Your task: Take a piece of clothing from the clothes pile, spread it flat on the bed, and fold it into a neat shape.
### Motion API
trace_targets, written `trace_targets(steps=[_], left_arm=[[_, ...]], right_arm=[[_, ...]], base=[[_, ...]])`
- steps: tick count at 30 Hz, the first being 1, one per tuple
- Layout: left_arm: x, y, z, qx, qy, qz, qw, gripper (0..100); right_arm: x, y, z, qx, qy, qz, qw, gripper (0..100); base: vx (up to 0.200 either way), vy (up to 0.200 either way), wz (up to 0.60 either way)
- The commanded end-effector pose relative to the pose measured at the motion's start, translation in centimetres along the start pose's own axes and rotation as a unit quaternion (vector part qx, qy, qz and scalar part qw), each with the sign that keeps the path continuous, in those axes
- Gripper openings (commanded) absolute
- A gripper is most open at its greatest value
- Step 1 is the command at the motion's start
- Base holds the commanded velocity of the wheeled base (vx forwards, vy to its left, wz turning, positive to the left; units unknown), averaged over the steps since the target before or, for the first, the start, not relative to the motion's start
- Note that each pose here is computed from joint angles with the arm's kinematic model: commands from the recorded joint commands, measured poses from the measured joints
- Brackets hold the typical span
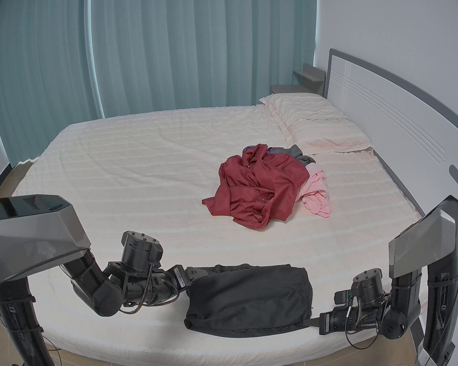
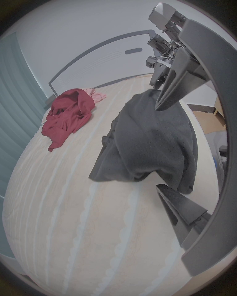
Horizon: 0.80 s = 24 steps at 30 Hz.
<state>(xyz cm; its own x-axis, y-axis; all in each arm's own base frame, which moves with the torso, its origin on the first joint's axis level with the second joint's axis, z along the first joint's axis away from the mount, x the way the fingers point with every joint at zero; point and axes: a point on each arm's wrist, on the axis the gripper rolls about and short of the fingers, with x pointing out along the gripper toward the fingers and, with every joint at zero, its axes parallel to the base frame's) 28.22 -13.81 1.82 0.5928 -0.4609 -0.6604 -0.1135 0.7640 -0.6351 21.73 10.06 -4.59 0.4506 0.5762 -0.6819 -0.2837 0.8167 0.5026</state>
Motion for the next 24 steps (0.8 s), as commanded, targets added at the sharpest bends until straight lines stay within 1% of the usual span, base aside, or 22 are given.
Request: trace_targets(steps=[1,8,10,14,17,18,24], left_arm=[[0.1,0.0,-0.1,0.001,0.002,0.001,1.0000,100],[0.2,-0.1,-0.3,0.002,0.004,0.000,1.0000,100],[0.2,-0.1,-0.3,0.002,0.004,0.000,1.0000,100],[0.2,-0.1,-0.2,0.002,0.004,0.000,1.0000,100],[0.2,-0.2,-0.2,-0.001,0.003,-0.001,1.0000,100],[0.3,-0.2,-0.2,-0.001,0.003,-0.001,1.0000,100],[0.3,-0.4,0.0,-0.020,0.000,-0.005,0.9998,100]], right_arm=[[-0.9,0.2,-0.1,0.002,0.002,-0.003,1.0000,0],[-1.8,0.2,-0.2,-0.008,0.017,-0.013,0.9997,0],[-1.9,0.1,-0.1,-0.005,0.021,-0.017,0.9996,0],[-1.8,0.1,0.1,-0.007,0.016,-0.016,0.9997,0],[-1.9,0.0,-0.1,-0.008,0.020,-0.018,0.9996,0],[-1.9,0.0,0.0,-0.009,0.020,-0.018,0.9996,100],[-2.2,-0.6,0.1,-0.016,0.015,-0.025,0.9994,100]], base=[[0.000,0.000,0.00],[0.000,0.000,0.00],[0.000,0.000,0.00],[0.000,0.000,0.00],[0.000,0.000,0.00],[0.000,0.000,0.00],[0.000,0.000,0.00]])
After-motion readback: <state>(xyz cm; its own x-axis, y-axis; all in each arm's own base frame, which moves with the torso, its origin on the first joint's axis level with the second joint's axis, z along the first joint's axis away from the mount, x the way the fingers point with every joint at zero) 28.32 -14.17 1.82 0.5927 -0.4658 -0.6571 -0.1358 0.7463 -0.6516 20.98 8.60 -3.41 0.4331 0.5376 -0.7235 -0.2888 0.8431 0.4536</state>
